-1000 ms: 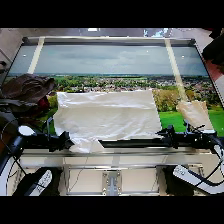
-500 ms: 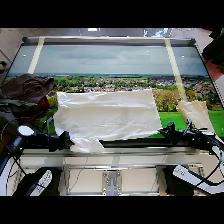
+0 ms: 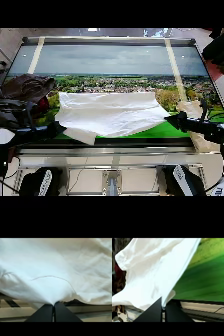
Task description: Fold the shirts.
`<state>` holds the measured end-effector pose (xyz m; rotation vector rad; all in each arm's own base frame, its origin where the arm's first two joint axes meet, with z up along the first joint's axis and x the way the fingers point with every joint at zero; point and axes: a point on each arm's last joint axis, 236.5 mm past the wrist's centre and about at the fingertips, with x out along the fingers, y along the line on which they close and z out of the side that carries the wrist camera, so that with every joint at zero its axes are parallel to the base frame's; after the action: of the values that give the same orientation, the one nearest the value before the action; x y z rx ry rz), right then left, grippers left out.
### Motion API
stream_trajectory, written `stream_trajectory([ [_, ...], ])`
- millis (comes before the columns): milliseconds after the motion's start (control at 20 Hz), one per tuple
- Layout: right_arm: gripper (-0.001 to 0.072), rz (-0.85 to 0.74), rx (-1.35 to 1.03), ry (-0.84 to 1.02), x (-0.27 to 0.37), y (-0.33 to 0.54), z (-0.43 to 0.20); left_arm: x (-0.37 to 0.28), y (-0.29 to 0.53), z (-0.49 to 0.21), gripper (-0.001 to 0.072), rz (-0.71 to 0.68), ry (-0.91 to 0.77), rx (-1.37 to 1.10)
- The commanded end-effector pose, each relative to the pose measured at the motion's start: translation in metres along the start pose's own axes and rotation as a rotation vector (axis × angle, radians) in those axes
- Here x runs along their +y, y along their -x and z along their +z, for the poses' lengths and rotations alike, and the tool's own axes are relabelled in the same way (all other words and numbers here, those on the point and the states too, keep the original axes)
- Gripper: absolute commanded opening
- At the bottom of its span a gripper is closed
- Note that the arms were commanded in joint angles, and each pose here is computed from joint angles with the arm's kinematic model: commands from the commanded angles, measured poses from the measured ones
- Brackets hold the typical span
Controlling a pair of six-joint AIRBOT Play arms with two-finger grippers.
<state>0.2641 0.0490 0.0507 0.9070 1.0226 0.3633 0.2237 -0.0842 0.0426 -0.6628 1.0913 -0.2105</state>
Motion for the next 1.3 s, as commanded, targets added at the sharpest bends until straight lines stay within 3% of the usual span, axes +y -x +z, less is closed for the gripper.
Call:
stream_trajectory([
  [0,0.0017,-0.122,0.019,0.120,0.024,0.017,-0.005,-0.017,0.032,0.047,0.0005,0.007,-0.024,-0.216],
  [200,0.0017,-0.261,0.008,0.188,0.008,-0.011,0.030,0.004,-0.006,0.106,0.0005,0.064,-0.088,-0.192],
  [450,0.0017,-0.337,0.138,0.086,-0.048,-0.077,0.051,0.009,-0.093,0.191,0.0005,0.139,-0.218,-0.132],
  [650,0.0017,-0.359,0.146,0.108,-0.060,-0.120,0.082,0.015,-0.157,0.219,0.0005,0.221,-0.338,-0.077],
  [900,0.0018,-0.369,0.131,0.103,-0.073,-0.146,0.113,0.057,-0.186,0.220,0.0006,0.430,-0.448,-0.025],
  [1100,0.0028,-0.389,0.152,0.101,-0.083,-0.149,0.110,0.051,-0.192,0.216,0.0019,0.423,-0.466,-0.020],
  [1150,0.0100,-0.386,0.178,0.095,-0.083,-0.148,0.104,0.048,-0.192,0.216,0.0079,0.412,-0.451,-0.024],
  [1200,0.0268,-0.385,0.229,0.085,-0.084,-0.144,0.093,0.043,-0.190,0.217,0.0379,0.396,-0.439,-0.033],
  [1250,0.0414,-0.388,0.294,0.075,-0.085,-0.137,0.079,0.035,-0.185,0.219,0.0626,0.379,-0.432,-0.051],
])
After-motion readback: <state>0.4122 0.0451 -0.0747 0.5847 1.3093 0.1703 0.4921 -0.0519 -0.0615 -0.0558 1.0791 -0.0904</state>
